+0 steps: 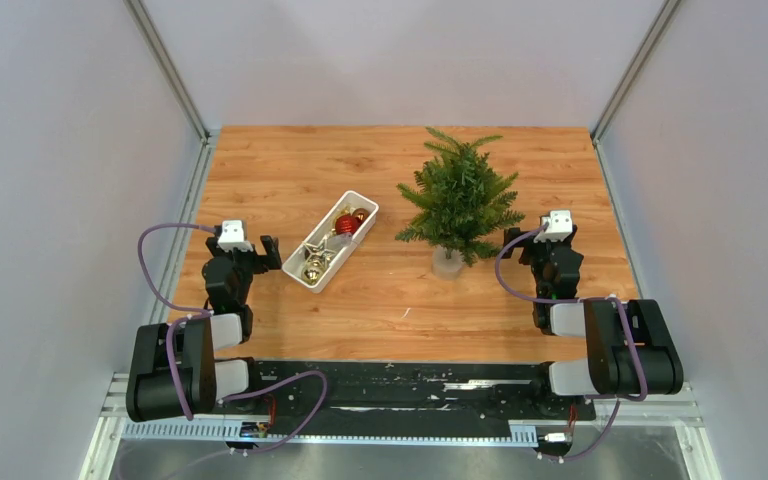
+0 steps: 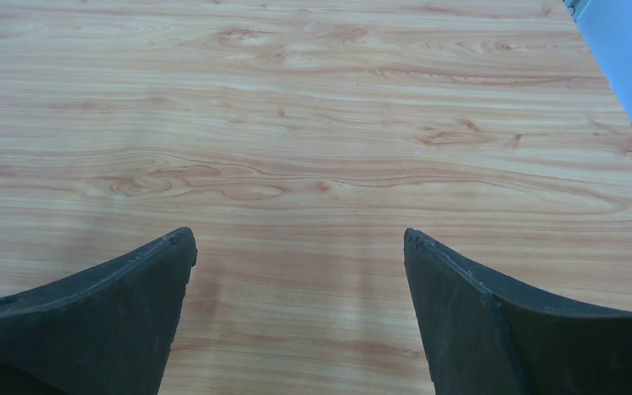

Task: Decorate the small christmas tree
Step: Pick up the decoration item from the center of the board.

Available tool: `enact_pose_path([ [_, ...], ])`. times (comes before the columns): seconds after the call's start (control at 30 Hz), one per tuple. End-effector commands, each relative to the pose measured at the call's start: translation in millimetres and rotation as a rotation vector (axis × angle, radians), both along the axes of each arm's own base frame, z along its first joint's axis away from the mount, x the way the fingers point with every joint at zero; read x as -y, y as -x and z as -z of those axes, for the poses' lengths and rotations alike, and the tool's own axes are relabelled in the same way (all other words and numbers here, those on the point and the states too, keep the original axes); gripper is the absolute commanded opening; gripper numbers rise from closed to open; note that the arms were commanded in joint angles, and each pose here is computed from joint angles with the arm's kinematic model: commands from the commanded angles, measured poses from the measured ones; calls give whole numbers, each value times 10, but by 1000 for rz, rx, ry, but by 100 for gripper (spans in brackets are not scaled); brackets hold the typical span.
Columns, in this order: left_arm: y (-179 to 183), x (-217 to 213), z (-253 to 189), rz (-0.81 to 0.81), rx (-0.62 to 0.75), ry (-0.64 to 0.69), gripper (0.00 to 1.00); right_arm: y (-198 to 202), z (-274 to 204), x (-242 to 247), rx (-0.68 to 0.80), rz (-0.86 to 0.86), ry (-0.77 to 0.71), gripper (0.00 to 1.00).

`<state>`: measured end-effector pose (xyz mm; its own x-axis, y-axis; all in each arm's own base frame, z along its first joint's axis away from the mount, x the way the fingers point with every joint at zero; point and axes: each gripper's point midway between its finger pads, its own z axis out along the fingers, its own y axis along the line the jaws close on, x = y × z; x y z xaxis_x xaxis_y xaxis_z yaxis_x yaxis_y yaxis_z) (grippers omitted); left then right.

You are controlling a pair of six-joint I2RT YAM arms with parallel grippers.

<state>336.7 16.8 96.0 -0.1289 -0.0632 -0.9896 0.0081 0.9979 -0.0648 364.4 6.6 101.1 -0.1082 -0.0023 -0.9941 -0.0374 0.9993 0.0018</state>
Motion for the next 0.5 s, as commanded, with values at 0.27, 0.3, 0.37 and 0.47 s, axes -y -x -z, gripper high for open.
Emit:
enact_pose_path([
  [0.27, -163, -128, -469, -42, 50, -19, 100, -72, -620, 432, -4, 294, -117, 100],
  [0.3, -114, -71, -447, -3, -11, -16, 100, -19, -704, 459, -34, 319, -131, 100],
  [0.37, -132, -82, -752, 28, 5, -88, 100, 76, -1065, 496, 4, 354, -177, 100],
  [0.47, -101, -32, -1265, 100, 64, -207, 100, 240, -1543, 435, 103, 325, -248, 100],
])
